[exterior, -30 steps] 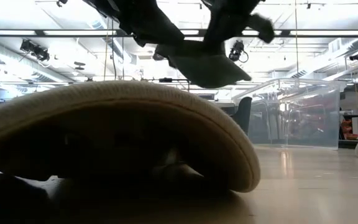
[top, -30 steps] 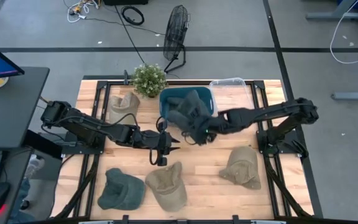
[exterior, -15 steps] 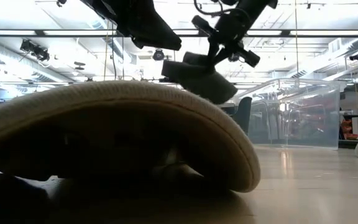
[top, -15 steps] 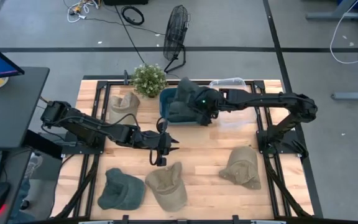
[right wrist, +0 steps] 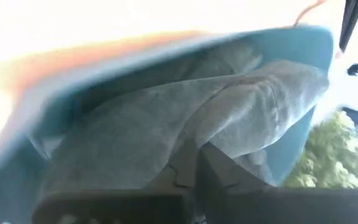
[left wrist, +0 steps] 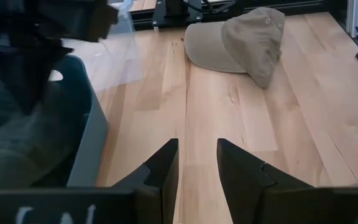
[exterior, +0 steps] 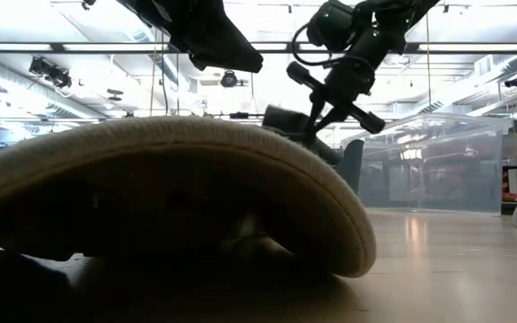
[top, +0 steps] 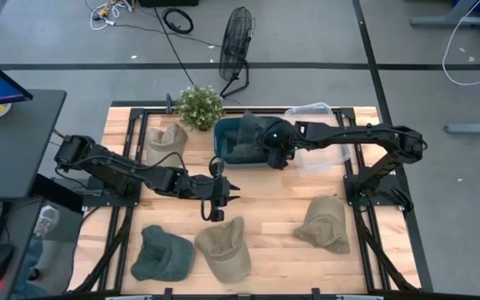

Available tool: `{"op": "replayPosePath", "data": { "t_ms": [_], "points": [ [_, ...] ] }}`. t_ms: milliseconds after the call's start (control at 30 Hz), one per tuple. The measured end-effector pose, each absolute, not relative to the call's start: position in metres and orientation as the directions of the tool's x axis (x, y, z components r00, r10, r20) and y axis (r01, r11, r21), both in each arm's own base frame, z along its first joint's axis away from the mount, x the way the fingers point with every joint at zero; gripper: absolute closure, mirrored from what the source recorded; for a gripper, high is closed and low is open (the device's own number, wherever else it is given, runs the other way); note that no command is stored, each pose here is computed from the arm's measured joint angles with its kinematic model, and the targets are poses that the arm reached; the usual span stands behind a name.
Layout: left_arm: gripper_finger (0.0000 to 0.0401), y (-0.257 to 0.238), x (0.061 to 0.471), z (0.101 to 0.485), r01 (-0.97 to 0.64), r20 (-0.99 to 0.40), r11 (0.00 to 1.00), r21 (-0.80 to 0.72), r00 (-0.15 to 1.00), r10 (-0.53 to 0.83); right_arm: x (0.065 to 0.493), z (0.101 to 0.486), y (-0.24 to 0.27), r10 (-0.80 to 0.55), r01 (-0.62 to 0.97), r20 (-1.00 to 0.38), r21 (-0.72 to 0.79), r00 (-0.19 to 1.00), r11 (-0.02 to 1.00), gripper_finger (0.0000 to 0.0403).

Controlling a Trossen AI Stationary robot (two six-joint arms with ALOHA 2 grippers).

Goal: Pick & Place hat
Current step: Put the right dark blue cap into the blue bin, then put the dark blue cap into the blue bin

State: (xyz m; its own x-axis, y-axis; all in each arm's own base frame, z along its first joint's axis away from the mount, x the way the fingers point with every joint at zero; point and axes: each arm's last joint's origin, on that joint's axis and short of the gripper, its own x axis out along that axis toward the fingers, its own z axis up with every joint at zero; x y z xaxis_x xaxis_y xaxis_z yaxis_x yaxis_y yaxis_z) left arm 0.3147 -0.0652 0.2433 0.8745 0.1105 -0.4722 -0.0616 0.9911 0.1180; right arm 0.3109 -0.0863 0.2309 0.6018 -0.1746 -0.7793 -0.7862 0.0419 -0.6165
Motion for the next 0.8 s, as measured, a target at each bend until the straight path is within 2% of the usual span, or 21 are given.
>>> {"op": "replayPosePath", "data": {
  "t_ms": [100,367,700,800],
  "points": [
    [0.0286,-0.065,0.315,0.243,-0.062,-0.472,0.991,0.118,0.874,0.111,0.312,0.231,-0.084,-0.122,-0.767,-0.775,-0.631,0.619,0.115,0.0382],
    [0.0286,-0.065,0.315,0.243,-0.062,-0.472,0.991,0.118,0.875,0.111,0.316,0.234,-0.088,-0.139,-0.690,-0.736,-0.671,0.662,0.272,0.0360],
    [0.0286,-0.065,0.315,0.244,-0.067,-0.468,0.991,0.119,0.876,0.116,0.317,0.237,-0.088,-0.183,-0.607,-0.721,-0.671,0.669,0.427,0.0295],
    [0.0286,-0.065,0.315,0.244,-0.069,-0.468,0.990,0.121,0.876,0.118,0.318,0.241,-0.076,-0.211,-0.560,-0.724,-0.656,0.657,0.507,0.0280]
  ]
}}
